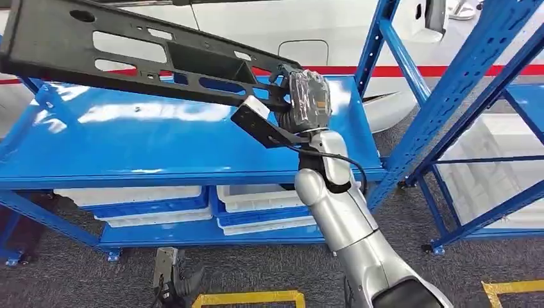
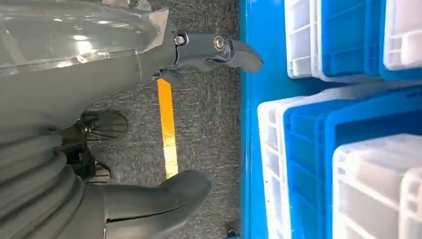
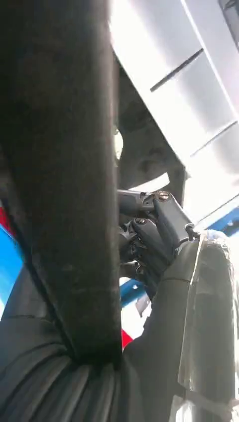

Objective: Take the parts from the cabinet and place them on the table.

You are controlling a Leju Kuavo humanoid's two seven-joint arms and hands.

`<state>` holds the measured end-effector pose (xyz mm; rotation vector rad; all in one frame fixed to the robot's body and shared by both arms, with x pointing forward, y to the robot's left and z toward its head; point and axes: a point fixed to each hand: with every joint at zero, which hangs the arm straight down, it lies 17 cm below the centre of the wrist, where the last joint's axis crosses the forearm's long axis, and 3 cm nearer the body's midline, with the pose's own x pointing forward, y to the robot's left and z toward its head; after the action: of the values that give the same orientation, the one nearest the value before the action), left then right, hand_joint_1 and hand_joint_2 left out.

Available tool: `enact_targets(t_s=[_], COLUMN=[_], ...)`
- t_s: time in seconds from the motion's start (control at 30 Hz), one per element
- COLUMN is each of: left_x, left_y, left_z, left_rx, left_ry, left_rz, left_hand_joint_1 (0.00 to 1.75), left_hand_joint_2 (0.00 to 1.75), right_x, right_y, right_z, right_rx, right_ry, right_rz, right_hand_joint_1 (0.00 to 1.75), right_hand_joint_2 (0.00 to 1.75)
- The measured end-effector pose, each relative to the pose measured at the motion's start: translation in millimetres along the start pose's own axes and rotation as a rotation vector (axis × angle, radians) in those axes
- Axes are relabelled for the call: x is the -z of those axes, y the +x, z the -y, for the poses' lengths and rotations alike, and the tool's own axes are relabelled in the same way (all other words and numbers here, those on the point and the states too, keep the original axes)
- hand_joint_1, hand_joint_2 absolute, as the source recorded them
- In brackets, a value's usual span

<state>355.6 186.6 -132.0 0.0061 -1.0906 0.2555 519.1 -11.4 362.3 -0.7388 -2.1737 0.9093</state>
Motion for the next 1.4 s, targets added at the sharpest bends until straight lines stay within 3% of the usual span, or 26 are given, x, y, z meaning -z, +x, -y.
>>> enact_targets(t_s=[0.8, 1.03, 1.2, 1.4], left_x=[8.0, 10.9, -13.2, -40.8], left_y=[9.6, 16.2, -9.6, -37.9], left_z=[-22.9, -81.0, -135.5, -175.9], left_rx=[-0.050, -0.136, -0.165, -0.162], left_ry=[0.067, 0.297, 0.488, 0.608], left_rz=[0.017, 0.049, 0.039, 0.003], left_hand_joint_1=[0.00, 0.00, 0.00, 0.00], left_hand_joint_2=[1.75, 1.75, 1.75, 1.75], right_x=[7.7, 42.0, 49.7, 40.2], right_y=[-28.3, 45.3, 104.9, 150.8], right_z=[27.2, 24.6, 0.1, -29.8], right_rx=[0.039, 0.235, 0.440, 0.491], right_ry=[-0.059, -0.048, 0.017, 0.121], right_rz=[-0.048, 0.050, 0.095, 0.168], right_hand_joint_1=[1.75, 1.75, 1.75, 1.75], right_hand_joint_2=[1.75, 1.75, 1.75, 1.75])
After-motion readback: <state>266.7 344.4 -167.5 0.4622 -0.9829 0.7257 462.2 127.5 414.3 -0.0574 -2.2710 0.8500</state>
